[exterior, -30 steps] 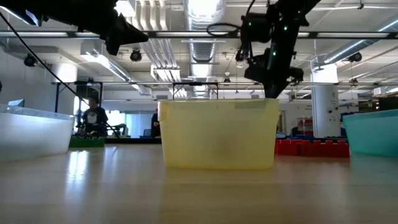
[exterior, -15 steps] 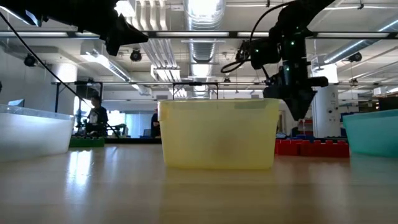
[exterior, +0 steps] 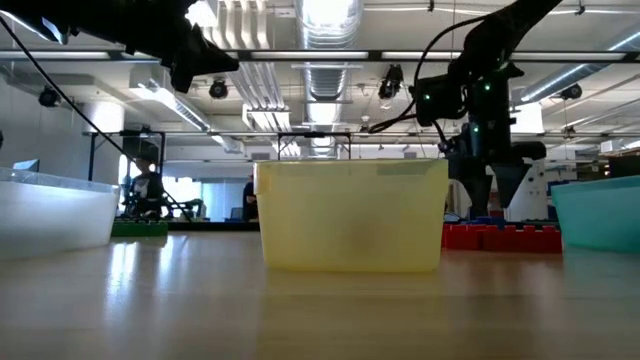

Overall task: Sort & place blocks by color
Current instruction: Put the blue game piece into the green bin, then put the red game piece into the yellow bin

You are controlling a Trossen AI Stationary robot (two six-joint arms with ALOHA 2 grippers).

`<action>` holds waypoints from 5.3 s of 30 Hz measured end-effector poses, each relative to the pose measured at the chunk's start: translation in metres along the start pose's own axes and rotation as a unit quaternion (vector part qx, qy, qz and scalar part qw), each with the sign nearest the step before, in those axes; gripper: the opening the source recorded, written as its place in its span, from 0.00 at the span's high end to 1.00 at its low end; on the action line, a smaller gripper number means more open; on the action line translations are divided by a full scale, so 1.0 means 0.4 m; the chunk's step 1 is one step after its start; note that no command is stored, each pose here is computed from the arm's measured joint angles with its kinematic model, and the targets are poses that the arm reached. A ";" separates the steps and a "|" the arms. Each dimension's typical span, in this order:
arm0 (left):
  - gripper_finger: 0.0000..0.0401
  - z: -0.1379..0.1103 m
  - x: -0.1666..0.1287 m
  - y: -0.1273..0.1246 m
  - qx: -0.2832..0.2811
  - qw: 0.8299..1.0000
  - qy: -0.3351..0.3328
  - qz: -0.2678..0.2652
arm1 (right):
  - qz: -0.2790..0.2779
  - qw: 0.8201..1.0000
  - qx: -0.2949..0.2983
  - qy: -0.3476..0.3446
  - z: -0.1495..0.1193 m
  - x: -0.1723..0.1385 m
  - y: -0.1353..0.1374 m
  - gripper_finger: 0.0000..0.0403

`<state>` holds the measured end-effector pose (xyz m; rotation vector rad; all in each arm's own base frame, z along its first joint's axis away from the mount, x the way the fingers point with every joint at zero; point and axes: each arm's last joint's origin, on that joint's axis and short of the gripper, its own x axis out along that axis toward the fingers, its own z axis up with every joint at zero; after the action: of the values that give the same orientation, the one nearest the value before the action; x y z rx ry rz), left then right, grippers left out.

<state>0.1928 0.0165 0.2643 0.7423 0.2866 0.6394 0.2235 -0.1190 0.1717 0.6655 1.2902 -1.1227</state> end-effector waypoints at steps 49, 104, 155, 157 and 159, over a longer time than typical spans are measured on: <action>0.99 0.000 0.002 -0.002 0.002 1.000 0.001 -0.001 | 0.067 0.992 0.015 -0.104 0.014 -0.173 -0.073 0.80; 0.99 0.002 0.003 0.001 0.001 1.000 0.000 0.002 | 0.015 0.977 -0.038 0.208 -0.360 -0.196 -0.018 0.62; 0.99 -0.002 0.016 -0.018 0.014 1.000 0.011 -0.009 | 0.117 0.926 -0.357 0.046 -0.274 -0.261 0.358 0.51; 0.99 -0.002 0.016 -0.018 0.014 1.000 0.011 -0.009 | 0.100 0.927 -0.357 0.057 -0.278 -0.238 0.368 0.51; 0.99 -0.002 0.016 -0.018 0.014 1.000 0.011 -0.009 | 0.078 0.926 -0.362 0.072 -0.282 -0.217 0.373 0.51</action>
<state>0.2008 0.0169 0.2584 0.7586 0.3224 0.6283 0.3226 0.0591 0.2024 0.2824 1.6130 -0.4073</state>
